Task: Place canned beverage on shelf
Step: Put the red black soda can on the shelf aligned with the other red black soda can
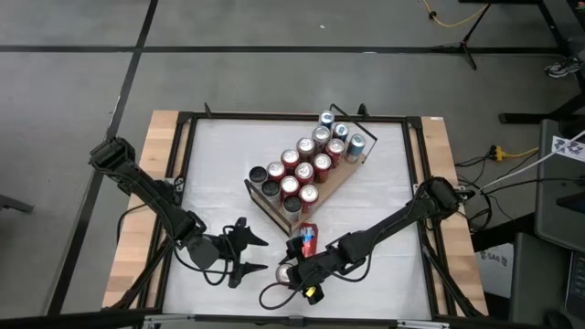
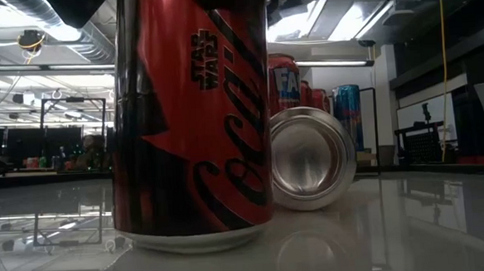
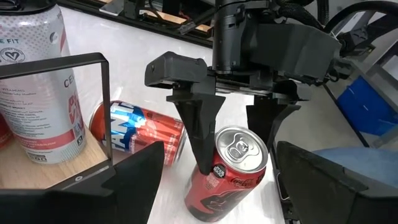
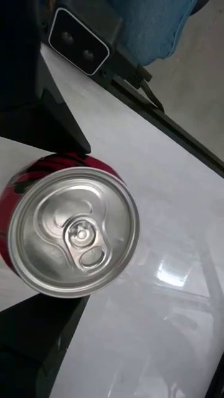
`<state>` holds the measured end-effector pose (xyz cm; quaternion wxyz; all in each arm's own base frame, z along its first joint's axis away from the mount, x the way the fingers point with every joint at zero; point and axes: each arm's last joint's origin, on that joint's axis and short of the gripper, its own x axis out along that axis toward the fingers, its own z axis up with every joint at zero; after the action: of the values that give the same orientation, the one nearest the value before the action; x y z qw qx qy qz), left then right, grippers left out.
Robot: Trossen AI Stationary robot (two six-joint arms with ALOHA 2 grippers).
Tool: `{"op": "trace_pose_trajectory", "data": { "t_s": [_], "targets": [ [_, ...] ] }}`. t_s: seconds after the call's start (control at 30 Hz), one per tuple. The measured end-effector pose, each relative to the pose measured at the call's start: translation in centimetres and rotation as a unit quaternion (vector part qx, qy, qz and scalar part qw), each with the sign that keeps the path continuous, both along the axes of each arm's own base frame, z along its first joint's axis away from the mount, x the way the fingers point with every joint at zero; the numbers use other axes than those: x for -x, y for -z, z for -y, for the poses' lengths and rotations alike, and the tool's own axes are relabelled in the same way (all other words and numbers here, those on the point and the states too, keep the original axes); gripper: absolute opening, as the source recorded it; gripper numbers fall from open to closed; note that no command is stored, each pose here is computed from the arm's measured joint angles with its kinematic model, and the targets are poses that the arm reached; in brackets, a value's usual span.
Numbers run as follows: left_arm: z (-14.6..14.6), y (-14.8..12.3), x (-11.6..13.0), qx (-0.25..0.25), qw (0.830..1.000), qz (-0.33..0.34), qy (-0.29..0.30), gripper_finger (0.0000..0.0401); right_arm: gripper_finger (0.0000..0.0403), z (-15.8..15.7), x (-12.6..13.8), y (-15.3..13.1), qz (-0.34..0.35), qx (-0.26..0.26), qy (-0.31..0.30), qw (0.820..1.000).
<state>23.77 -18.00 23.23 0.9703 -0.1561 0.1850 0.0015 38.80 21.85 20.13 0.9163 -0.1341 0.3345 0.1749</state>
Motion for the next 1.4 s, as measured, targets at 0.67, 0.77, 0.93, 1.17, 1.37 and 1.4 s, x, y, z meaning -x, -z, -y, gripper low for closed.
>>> {"op": "trace_pose_trajectory", "data": {
  "t_s": [0.67,0.77,0.93,1.17,1.37,1.4],
  "targets": [
    [-0.1,0.0,0.0,-0.004,1.0,0.003,-0.01,0.0305,0.0301,0.0,0.1,-0.2,-0.008,-0.015,0.002,1.0],
    [-0.1,0.0,0.0,-0.004,1.0,0.003,-0.01,0.0305,0.0293,0.0,0.2,-0.8,-0.008,-0.017,0.0,1.0],
    [-0.1,0.0,0.0,-0.004,1.0,0.003,-0.01,0.0305,0.0288,0.3,0.9,-2.5,-0.005,-0.027,-0.008,1.0],
    [-0.1,0.0,0.0,-0.005,1.0,0.003,-0.011,0.0305,0.0289,1.3,2.6,-5.7,-0.012,-0.036,-0.002,0.999],
    [-0.1,0.0,0.0,-0.005,1.0,0.003,-0.011,0.0304,0.0292,2.6,4.8,-9.0,-0.016,-0.031,0.0,0.999],
    [-0.1,0.0,0.0,-0.005,1.0,0.003,-0.011,0.0304,0.0292,2.9,5.3,-9.5,-0.018,-0.03,0.0,0.999]
  ]
}}
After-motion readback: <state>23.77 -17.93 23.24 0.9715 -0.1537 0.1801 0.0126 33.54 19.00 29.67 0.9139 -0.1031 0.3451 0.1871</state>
